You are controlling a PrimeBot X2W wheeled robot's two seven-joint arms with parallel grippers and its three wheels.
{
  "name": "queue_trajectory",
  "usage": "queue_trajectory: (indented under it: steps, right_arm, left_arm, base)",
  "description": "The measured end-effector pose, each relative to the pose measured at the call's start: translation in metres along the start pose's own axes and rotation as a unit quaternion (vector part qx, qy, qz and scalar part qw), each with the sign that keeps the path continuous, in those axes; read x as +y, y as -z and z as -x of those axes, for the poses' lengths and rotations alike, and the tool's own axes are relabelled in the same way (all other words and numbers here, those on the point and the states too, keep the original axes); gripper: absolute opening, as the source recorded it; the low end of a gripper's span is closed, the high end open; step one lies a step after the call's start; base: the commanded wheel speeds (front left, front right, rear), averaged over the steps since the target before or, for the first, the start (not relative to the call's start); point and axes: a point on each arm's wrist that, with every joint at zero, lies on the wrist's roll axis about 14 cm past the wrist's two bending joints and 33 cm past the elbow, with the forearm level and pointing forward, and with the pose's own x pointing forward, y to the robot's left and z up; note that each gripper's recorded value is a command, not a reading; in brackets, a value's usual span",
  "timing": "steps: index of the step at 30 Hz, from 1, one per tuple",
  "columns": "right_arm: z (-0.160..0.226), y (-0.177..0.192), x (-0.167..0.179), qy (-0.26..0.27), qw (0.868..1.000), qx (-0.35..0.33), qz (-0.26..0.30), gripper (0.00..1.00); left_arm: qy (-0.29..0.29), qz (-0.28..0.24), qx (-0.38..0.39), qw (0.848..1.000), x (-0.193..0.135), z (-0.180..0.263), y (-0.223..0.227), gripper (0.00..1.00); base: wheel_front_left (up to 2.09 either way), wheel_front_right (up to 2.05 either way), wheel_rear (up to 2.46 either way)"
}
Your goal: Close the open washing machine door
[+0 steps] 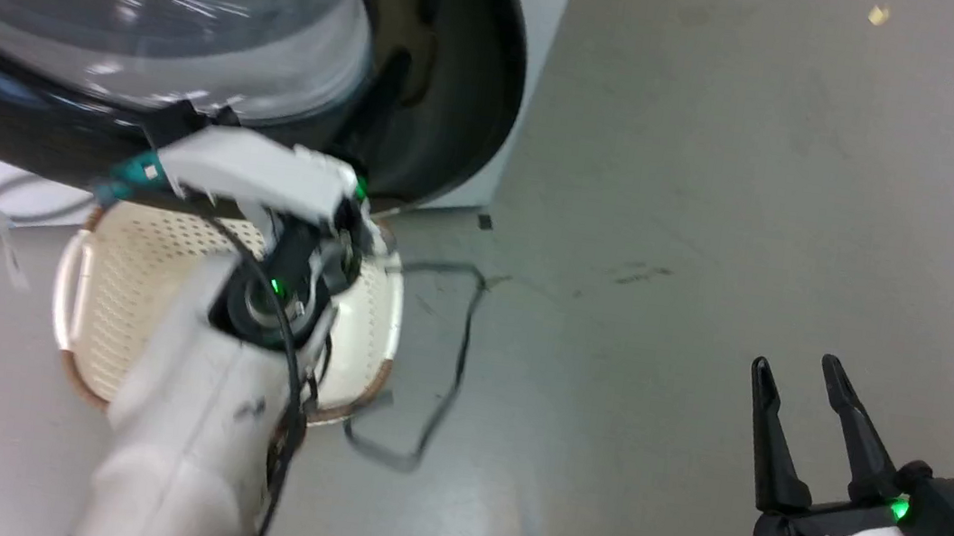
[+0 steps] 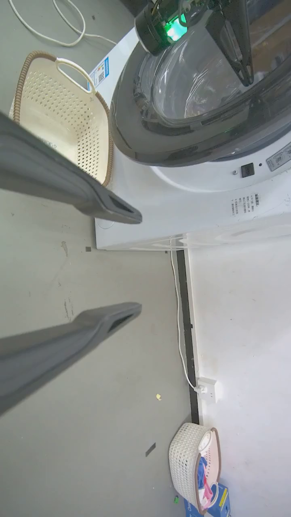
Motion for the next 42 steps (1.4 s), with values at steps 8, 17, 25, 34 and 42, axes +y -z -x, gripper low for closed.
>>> queue_trajectory:
  steps: [8, 17, 25, 34, 42]
  right_arm:
    - [-0.003, -0.022, 0.027, -0.045, 0.998, -0.039, -0.002, 1.00]
    - [0.007, -0.032, 0.068, -0.111, 0.992, -0.060, -0.008, 1.00]
    - [0.011, -0.044, 0.104, -0.167, 0.983, -0.079, -0.014, 1.00]
    - [0.020, -0.048, 0.125, -0.203, 0.975, -0.087, -0.006, 1.00]
    - [0.025, -0.038, 0.119, -0.196, 0.978, -0.072, -0.001, 1.00]
  left_arm:
    - [-0.011, -0.160, -0.009, 0.987, 0.004, 0.085, -0.007, 1.00]
    - [-0.042, -0.483, -0.074, 0.872, -0.003, 0.188, -0.062, 1.00]
    - [-0.091, -0.625, -0.190, 0.751, -0.044, 0.255, -0.099, 1.00]
    - [-0.145, -0.664, -0.245, 0.691, -0.046, 0.320, -0.098, 1.00]
    - [-0.139, -0.709, -0.212, 0.658, -0.042, 0.321, -0.081, 1.00]
  base:
    - [0.00, 0.00, 0.00]
    - [0.00, 0.00, 0.00]
    - [0.00, 0.00, 0.00]
    - [0.00, 0.00, 0.00]
    - [0.00, 0.00, 0.00]
